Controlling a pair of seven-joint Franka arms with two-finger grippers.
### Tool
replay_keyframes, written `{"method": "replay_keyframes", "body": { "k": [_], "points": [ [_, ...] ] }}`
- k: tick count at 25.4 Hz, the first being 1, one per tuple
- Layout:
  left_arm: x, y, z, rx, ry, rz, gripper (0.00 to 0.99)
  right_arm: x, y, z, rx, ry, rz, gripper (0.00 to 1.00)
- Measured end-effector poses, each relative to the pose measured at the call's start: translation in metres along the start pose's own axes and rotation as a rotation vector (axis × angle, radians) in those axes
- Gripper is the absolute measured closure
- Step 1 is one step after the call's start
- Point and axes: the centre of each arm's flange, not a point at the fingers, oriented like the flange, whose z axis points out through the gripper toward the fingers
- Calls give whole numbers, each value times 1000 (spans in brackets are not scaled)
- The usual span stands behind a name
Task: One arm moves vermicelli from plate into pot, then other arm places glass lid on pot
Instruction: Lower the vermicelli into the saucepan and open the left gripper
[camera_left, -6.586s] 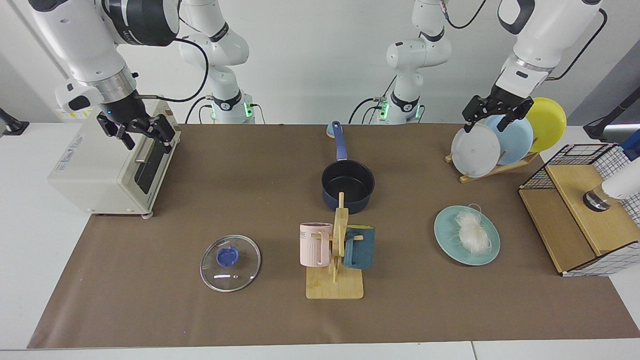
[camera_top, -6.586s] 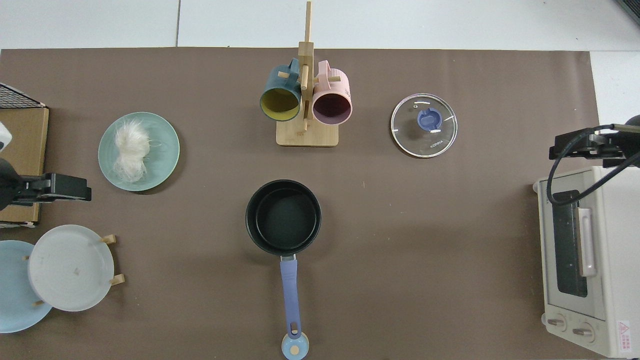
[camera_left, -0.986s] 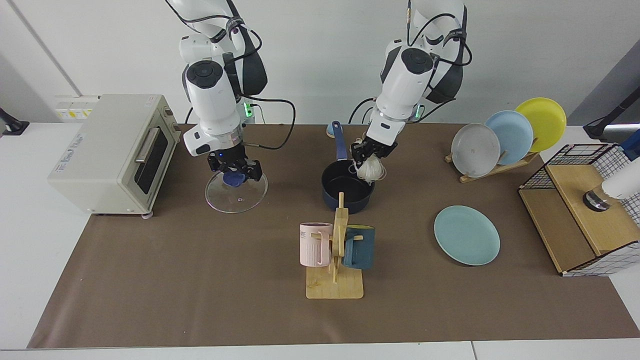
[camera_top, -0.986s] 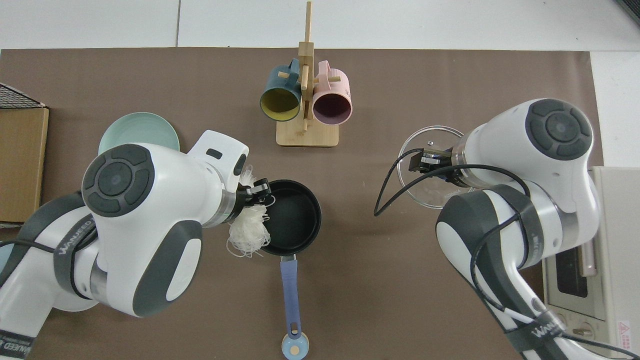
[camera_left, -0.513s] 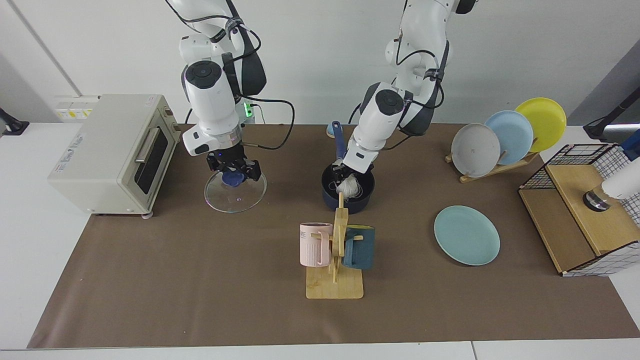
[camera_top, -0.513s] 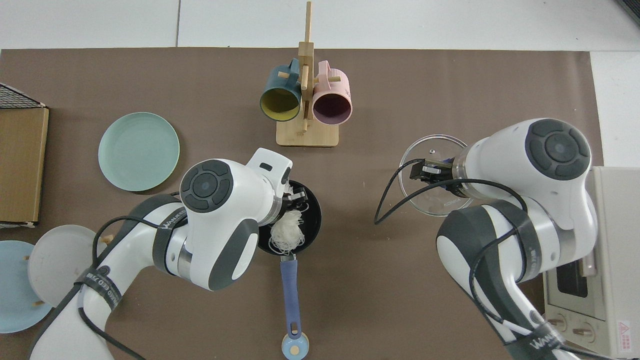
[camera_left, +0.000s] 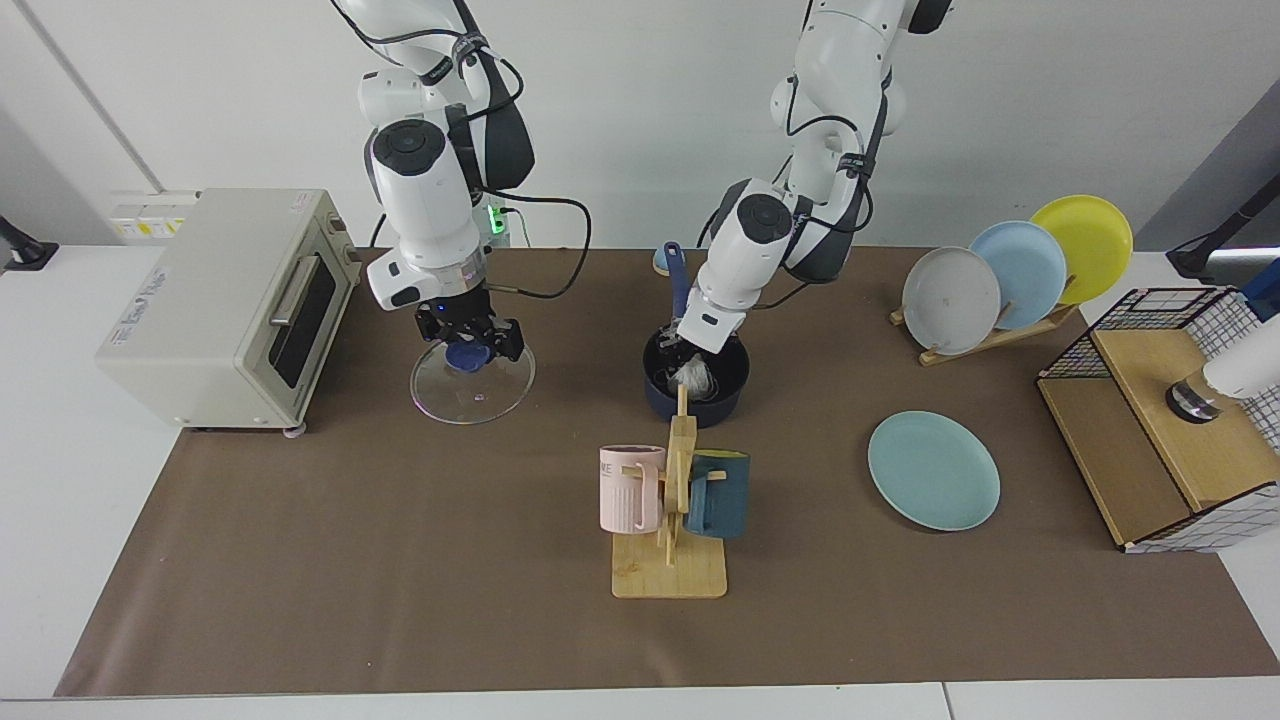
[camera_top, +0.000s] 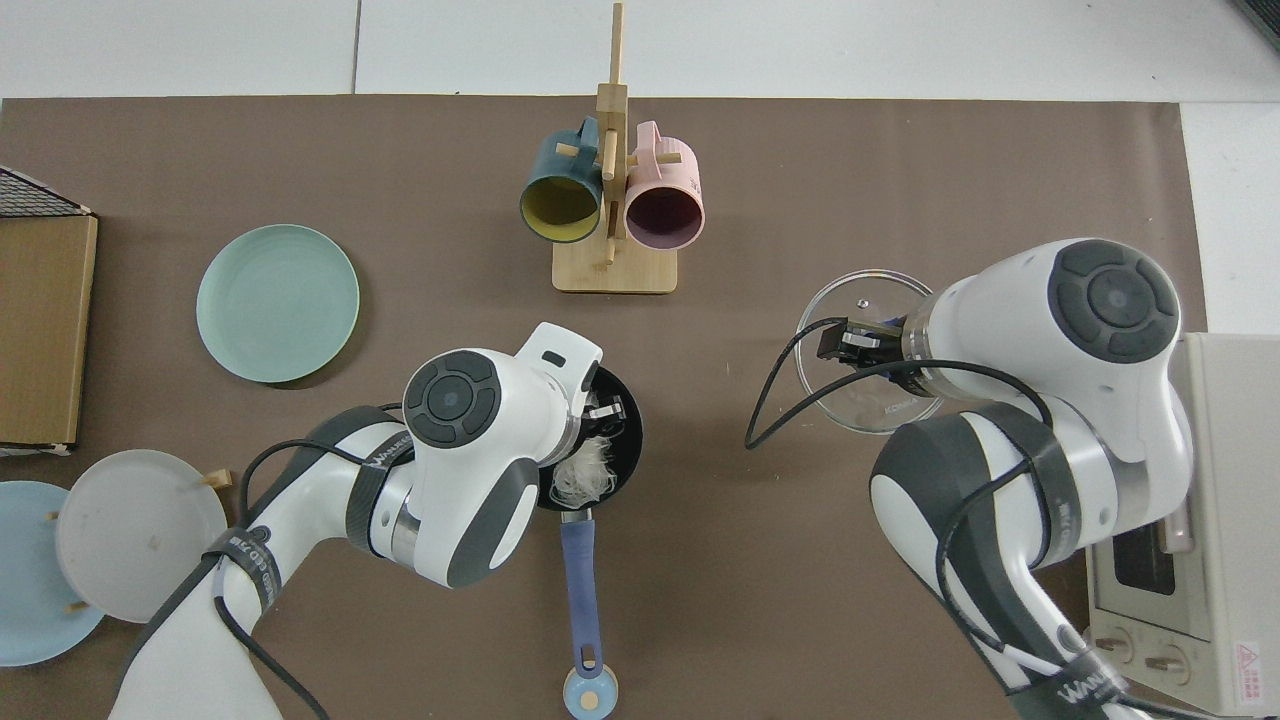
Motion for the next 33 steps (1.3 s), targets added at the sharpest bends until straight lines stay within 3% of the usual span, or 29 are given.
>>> {"method": "replay_keyframes", "body": {
  "k": [4, 7, 9, 10, 13, 14, 17, 26, 33],
  "points": [
    [1, -3, 5, 5, -3, 11, 621, -5, -8, 0, 2, 0, 9, 608],
    [2, -4, 5, 5, -1, 14, 542, -9, -13, -1, 3, -1, 12, 608],
    [4, -4, 3, 3, 5, 15, 445, -10, -15, -1, 4, 0, 19, 608],
    [6, -4, 1, 1, 11, 15, 344, -11, -16, -1, 4, 0, 21, 608],
    [18, -5, -10, -8, 30, 3, 216, -14, -21, -2, 6, 1, 30, 608],
    [23, -6, -16, -9, 33, -3, 115, -16, -23, -2, 7, 2, 34, 608],
    [36, -6, -38, 6, 14, -18, 4, -22, -31, -3, 10, 3, 46, 608],
    [66, -17, -123, 45, -9, -53, 0, -44, -60, -5, 20, 4, 95, 608],
    [86, -66, -163, 113, 7, 20, 0, -67, -90, -11, 41, 12, 165, 608]
  ]
}}
